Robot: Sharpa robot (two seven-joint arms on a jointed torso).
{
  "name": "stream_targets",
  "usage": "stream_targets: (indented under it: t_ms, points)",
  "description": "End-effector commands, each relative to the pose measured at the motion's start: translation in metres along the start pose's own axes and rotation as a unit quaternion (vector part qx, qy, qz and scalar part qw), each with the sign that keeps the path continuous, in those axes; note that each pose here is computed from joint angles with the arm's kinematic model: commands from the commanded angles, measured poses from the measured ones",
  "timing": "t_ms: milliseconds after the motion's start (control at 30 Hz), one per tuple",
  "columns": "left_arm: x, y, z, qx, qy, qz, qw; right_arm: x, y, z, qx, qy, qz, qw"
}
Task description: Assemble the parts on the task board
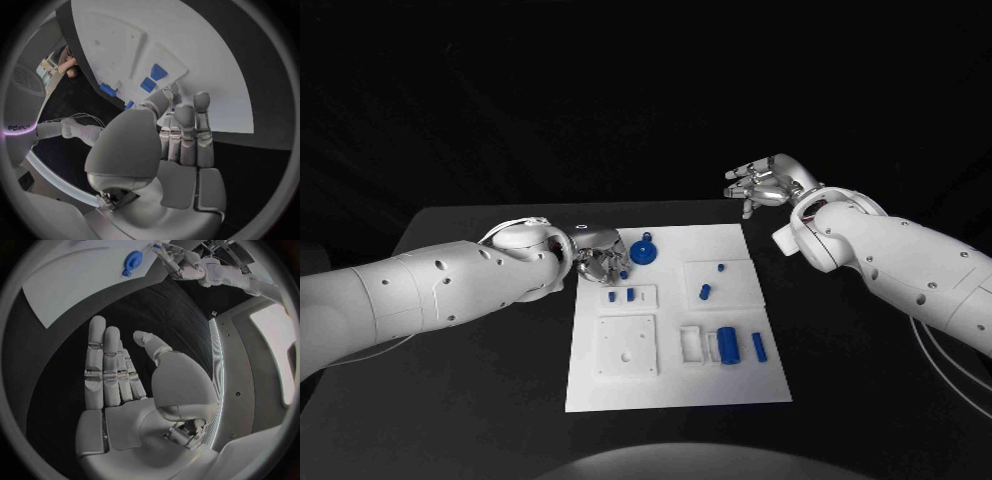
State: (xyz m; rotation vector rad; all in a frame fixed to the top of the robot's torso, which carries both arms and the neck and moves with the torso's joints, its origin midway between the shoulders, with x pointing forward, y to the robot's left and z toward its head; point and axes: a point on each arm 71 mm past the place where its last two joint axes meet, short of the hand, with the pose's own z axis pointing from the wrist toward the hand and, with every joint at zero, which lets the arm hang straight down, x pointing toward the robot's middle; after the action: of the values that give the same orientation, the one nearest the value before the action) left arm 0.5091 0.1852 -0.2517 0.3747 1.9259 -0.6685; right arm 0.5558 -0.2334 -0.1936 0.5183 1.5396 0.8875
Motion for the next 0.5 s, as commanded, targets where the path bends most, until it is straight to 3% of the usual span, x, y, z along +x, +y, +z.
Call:
stream_targets:
  t_ms: [33,500]
  points:
    - [0.0009,-0.0023,0.0008,0.006,0.007,0.002,1.000,0.0012,0.0003,-0.0001,-0.003,0.006,-0.003,1.000]
    - [0.0006,-0.0025,0.0012,0.007,0.005,0.002,1.000,0.0024,-0.0006,-0.0003,-0.003,0.007,-0.003,1.000]
